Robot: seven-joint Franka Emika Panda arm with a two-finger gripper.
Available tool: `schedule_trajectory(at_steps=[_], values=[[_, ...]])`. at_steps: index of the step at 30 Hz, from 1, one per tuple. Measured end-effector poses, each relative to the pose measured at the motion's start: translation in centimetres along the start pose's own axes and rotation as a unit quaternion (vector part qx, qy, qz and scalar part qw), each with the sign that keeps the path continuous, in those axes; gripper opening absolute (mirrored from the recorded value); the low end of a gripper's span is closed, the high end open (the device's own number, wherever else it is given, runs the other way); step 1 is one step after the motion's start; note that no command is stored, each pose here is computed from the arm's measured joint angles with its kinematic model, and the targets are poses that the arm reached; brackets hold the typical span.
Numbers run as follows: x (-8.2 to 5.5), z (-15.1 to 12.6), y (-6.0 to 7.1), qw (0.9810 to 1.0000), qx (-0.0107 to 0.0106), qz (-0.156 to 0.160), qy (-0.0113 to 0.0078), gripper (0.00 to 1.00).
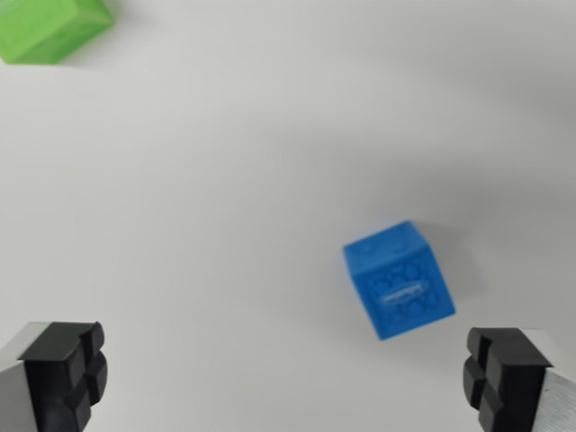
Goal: Stack cube
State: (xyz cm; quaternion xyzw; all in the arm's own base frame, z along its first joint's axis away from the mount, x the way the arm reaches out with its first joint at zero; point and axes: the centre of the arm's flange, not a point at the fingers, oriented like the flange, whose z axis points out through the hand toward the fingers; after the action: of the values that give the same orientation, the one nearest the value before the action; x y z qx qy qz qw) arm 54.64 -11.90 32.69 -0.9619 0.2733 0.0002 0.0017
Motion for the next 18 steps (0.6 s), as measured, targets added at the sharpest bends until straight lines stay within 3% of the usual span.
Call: schedule_trajectory(at_steps=[9, 18], values=[[0.2, 2.6, 2.6, 0.9986, -0.0008, -0.054, -0.0008, 1.0], [0.3, 5.2, 5.3, 0.994, -0.0018, -0.11, -0.0011, 1.0]])
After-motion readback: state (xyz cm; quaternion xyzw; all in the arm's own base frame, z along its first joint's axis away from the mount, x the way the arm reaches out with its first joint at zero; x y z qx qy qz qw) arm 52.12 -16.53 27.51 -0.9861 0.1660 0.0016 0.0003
